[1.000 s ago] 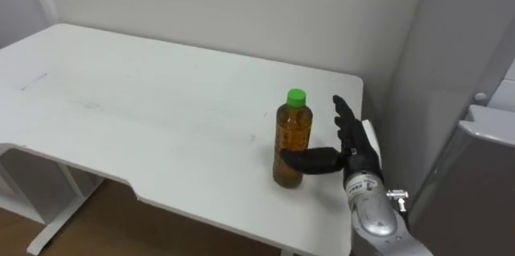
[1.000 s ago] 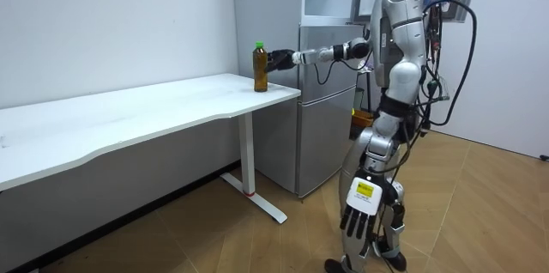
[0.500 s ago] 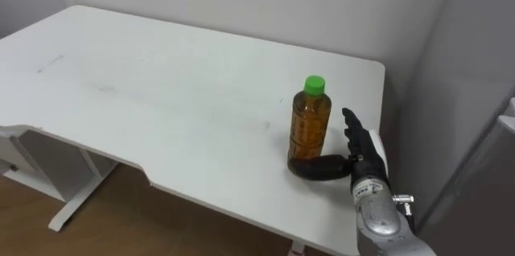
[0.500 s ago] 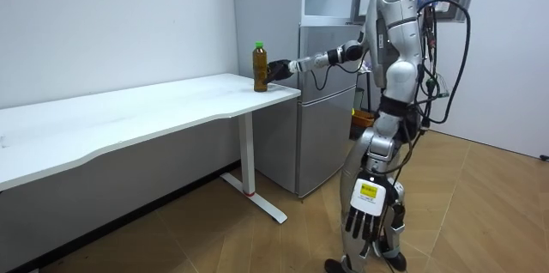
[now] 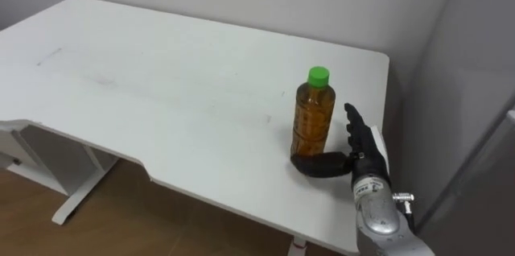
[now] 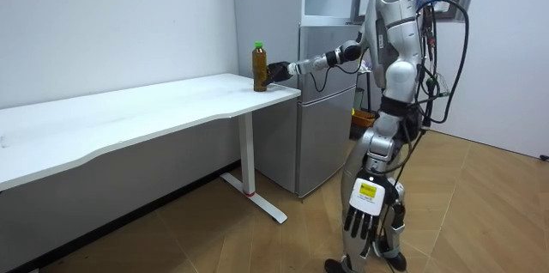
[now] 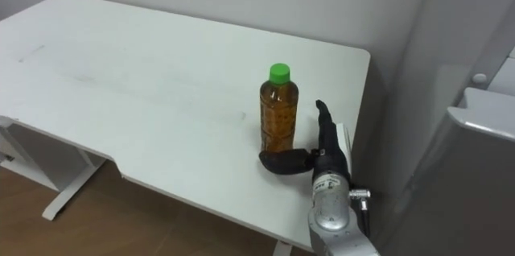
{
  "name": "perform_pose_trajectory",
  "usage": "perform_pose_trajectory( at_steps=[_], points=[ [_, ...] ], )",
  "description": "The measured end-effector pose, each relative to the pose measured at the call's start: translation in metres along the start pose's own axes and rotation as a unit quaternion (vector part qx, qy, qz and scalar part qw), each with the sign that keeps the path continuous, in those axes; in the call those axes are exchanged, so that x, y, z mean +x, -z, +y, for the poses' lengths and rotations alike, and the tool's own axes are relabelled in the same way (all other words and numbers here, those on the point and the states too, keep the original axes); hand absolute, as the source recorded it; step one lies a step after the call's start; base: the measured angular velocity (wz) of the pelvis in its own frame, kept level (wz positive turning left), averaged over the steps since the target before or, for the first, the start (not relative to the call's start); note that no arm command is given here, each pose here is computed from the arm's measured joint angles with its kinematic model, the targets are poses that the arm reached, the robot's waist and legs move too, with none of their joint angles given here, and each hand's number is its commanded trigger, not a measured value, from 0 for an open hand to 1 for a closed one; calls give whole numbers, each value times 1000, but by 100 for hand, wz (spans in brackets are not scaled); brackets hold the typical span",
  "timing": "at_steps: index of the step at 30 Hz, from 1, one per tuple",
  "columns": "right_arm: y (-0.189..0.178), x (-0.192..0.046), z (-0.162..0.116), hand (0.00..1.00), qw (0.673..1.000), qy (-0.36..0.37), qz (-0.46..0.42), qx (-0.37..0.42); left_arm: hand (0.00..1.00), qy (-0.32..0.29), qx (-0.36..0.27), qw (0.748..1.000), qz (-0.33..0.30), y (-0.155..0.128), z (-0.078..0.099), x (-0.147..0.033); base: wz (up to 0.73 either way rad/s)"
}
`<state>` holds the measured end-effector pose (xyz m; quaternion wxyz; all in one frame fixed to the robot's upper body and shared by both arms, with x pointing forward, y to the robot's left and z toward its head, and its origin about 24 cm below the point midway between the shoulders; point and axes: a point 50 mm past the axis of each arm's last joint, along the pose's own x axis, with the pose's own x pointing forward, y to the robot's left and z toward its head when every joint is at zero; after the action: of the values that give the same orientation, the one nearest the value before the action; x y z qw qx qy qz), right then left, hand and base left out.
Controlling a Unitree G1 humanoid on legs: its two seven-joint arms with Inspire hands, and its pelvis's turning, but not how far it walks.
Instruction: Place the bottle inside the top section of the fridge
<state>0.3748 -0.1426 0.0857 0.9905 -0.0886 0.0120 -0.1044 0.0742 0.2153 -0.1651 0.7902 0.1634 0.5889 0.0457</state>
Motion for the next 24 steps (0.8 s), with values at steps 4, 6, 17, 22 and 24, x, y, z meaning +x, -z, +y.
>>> perform_pose_trajectory(
  at_steps=[4,6,17,22,24],
  points=[
    [1,1,-4,0,1000,8,2,-5,0,2,0,1000,2,1,0,0,0],
    [2,2,-7,0,1000,10,2,-8,0,5,0,1000,2,1,-1,0,0],
    [0,3,-6,0,1000,10,4,2,0,13,14,1000,5,2,-4,0,0],
    [-2,4,-6,0,1000,10,5,12,0,15,14,1000,8,3,-4,0,0],
    [-3,4,-6,0,1000,10,3,12,0,15,14,1000,8,3,-4,0,0]
  ],
)
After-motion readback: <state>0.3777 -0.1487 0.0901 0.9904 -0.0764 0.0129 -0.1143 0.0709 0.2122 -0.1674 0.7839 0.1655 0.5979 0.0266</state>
